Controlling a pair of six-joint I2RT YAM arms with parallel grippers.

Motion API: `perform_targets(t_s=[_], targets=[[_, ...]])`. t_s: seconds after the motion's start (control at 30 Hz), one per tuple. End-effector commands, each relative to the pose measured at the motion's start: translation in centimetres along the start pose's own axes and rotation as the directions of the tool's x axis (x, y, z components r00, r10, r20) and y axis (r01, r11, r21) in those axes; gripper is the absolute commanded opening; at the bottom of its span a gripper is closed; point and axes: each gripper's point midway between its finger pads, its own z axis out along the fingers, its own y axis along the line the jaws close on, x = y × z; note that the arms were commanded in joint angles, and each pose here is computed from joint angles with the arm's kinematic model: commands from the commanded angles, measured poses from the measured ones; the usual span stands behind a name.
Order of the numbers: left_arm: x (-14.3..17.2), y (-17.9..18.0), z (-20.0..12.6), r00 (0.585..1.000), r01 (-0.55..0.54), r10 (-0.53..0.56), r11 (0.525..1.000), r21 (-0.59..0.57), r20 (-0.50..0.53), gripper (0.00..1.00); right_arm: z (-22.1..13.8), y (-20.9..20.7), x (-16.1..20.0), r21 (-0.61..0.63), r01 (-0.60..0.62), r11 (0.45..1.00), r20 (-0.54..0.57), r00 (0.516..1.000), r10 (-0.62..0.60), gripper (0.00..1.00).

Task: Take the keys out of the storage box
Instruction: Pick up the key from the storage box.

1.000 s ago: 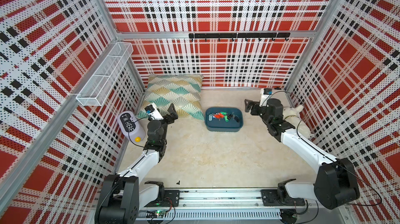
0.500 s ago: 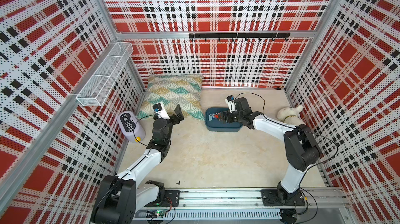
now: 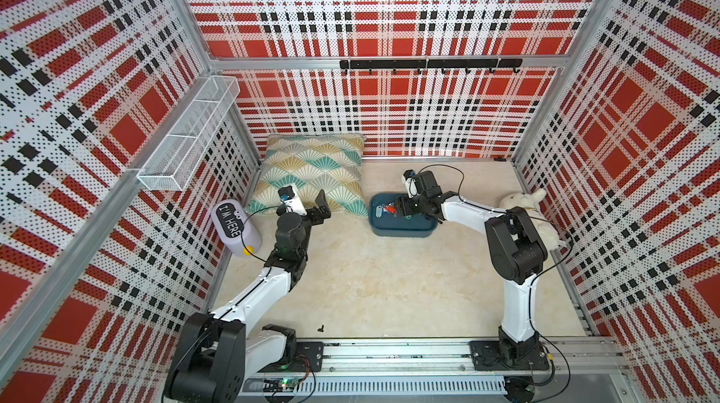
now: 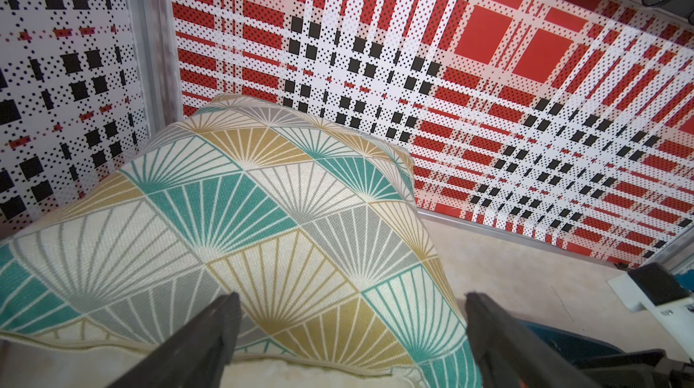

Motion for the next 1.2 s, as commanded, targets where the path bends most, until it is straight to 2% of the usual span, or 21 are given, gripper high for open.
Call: perform_targets(t_s=[0.0, 0.4, 0.67, 0.77, 1.17], targets=[[-0.7, -0.6, 0.3, 1.000, -0.018, 0.018, 1.000, 0.015, 0.011, 0.99, 1.2, -0.9, 0.6, 0.031, 0.000, 1.000, -0.033, 0.999, 0.001, 0.68], [-0.4, -0.8, 0.4, 1.000, -0.026, 0.026, 0.999, 0.025, 0.000, 1.00, 4.0, -1.0, 1.3, 0.020, -0.008, 1.000, -0.079, 0.997, 0.009, 0.63], [-0.3, -0.8, 0.6, 1.000, -0.027, 0.027, 0.999, 0.024, -0.006, 1.00, 5.1, -0.8, 1.8, 0.026, -0.021, 0.999, -0.094, 0.995, 0.024, 0.49], [-0.3, -0.9, 0.6, 1.000, -0.028, 0.028, 0.999, 0.027, -0.006, 1.00, 4.8, -0.9, 1.6, 0.043, -0.015, 0.999, -0.089, 0.996, 0.018, 0.39], [-0.3, -0.9, 0.6, 1.000, -0.029, 0.029, 0.999, 0.032, -0.007, 1.00, 2.7, -0.2, -0.2, 0.045, 0.009, 0.999, -0.042, 0.999, -0.007, 0.14]])
